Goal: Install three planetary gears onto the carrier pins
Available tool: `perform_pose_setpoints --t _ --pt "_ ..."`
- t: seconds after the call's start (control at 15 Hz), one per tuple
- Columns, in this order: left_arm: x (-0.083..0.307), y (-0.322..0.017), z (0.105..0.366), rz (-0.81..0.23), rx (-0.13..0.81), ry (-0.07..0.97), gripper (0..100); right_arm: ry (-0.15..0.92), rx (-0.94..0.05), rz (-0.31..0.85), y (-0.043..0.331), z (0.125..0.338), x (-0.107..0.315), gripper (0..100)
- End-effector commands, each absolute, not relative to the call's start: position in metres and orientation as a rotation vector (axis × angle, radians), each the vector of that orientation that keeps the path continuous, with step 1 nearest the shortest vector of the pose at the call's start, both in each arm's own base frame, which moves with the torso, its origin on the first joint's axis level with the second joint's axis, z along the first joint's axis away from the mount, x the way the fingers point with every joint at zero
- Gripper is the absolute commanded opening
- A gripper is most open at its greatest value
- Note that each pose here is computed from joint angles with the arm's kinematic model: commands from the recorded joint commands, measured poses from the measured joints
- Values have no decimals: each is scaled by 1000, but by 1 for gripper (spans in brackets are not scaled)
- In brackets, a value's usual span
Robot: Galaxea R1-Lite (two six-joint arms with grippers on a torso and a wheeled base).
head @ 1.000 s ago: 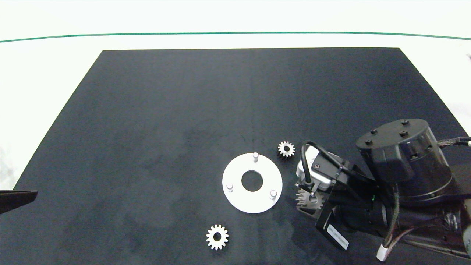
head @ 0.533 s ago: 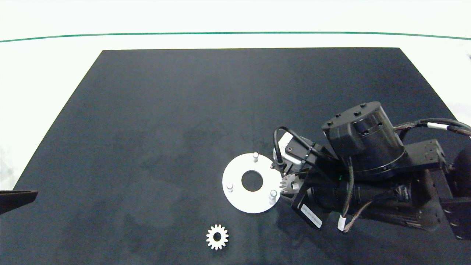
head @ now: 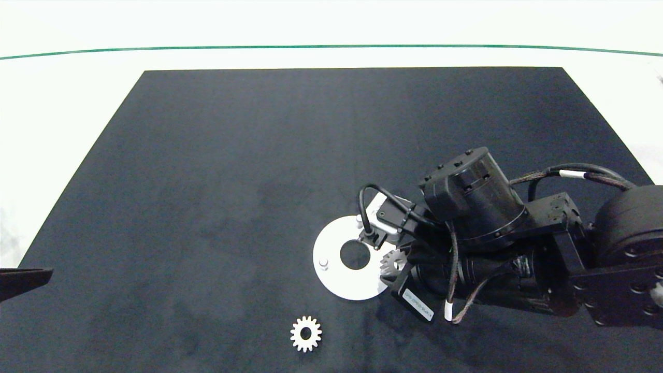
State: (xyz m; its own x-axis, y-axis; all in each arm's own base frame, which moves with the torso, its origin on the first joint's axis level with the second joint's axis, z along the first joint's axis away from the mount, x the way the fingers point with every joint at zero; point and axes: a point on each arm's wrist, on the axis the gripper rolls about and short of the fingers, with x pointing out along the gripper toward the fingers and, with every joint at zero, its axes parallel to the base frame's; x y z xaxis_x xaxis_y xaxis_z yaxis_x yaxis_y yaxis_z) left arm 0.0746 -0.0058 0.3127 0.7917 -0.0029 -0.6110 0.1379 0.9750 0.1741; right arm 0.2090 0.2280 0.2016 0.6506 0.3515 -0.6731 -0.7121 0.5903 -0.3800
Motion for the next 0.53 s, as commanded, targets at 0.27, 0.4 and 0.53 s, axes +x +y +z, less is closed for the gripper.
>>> perform_pose_setpoints --t 0.27,0.4,0.53 --pt "73 -6 312 -76 218 657 100 602 -702 663 233 194 213 16" --pt "73 -6 313 -76 216 654 100 610 -702 663 236 190 215 16" --pt "73 -6 313 -76 217 654 100 610 -697 662 237 190 217 16"
